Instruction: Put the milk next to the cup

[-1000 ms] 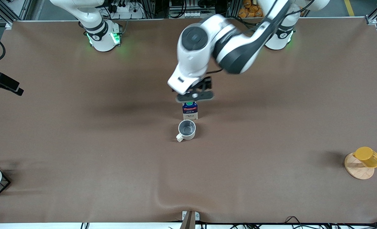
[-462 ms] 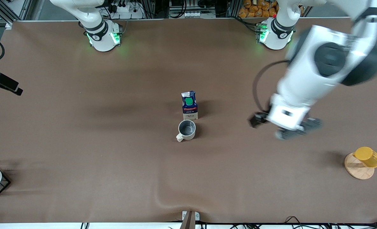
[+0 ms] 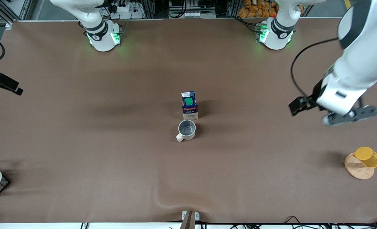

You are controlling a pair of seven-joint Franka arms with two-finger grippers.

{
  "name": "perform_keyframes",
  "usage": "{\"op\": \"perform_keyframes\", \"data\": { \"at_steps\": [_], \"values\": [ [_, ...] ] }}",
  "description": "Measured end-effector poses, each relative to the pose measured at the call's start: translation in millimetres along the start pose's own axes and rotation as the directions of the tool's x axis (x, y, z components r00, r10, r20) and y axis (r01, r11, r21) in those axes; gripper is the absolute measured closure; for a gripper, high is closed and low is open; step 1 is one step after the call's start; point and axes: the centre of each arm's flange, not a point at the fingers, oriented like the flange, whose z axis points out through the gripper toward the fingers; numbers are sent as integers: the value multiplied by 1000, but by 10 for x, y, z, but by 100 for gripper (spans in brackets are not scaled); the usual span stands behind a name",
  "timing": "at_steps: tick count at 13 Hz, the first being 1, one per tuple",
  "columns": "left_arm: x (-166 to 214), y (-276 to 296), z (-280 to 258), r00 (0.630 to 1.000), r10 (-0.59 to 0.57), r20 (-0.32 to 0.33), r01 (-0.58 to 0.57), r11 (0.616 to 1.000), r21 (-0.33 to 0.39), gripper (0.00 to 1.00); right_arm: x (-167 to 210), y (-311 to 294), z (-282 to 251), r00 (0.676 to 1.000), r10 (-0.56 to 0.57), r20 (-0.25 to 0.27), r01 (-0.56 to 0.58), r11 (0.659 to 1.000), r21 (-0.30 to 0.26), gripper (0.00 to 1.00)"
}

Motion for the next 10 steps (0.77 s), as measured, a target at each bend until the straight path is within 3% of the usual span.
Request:
{"op": "perform_keyframes", "data": {
  "at_steps": [5,10],
  "values": [
    [-442,-691,-578,966,246,74,-247,969,11,0,-1,0,2,1000,0,1,0,1000,0,0],
    [-800,-814,-970,962,266,68,-267,964,10,0,-1,0,5,1000,0,2,0,1000,0,0]
  ]
}}
